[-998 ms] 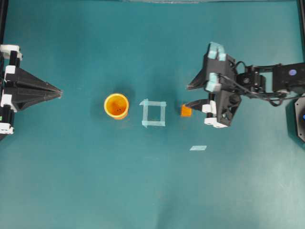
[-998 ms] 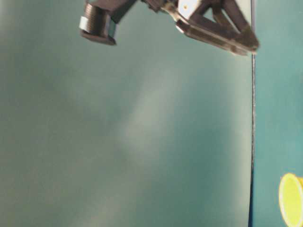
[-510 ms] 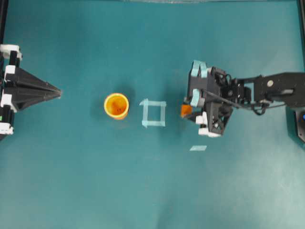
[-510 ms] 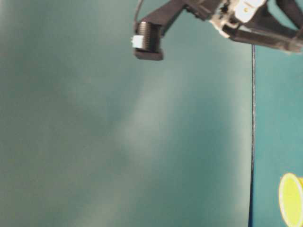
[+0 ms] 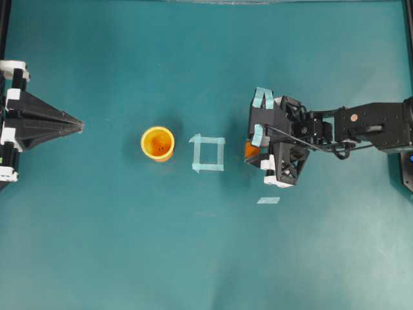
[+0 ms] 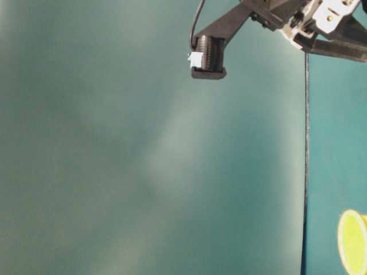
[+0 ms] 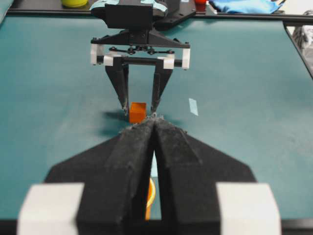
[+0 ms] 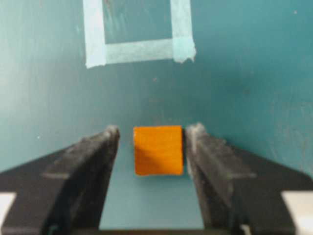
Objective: Move the block backward with right arm.
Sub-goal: 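Lower the right gripper and close it on the orange cube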
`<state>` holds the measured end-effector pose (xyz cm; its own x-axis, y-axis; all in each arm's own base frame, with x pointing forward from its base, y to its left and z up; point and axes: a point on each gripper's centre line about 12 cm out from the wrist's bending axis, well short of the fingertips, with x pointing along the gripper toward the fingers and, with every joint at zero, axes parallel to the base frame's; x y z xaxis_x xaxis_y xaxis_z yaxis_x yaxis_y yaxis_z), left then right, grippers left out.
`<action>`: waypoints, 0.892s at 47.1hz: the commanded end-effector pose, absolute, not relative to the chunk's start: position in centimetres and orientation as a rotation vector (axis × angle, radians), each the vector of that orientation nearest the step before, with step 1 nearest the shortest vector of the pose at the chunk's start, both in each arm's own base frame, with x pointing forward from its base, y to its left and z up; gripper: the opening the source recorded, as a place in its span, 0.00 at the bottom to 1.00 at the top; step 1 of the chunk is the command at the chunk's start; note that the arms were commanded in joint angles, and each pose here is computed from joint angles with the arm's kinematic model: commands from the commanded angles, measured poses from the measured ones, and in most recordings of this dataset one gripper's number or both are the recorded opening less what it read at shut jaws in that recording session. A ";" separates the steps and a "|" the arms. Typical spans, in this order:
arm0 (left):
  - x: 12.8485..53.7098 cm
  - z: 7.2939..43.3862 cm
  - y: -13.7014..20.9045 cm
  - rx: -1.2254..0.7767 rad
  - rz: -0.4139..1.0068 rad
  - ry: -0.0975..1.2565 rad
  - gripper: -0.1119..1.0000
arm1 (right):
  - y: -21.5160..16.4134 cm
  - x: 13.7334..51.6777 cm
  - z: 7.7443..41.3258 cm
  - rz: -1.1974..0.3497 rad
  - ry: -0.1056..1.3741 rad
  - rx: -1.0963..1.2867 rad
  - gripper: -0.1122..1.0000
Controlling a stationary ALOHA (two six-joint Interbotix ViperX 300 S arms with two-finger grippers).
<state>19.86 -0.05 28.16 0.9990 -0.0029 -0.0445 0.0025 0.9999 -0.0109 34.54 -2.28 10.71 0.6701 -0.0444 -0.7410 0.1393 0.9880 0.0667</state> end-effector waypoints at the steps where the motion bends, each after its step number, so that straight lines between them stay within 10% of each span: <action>1: 20.1 29.5 0.0 -0.008 -0.002 0.011 0.10 | -2.2 35.3 11.7 -0.101 0.791 0.122 0.64; 42: 20.1 29.4 0.0 -0.008 -0.002 0.021 0.10 | -2.3 35.4 16.2 -0.107 0.815 0.135 0.46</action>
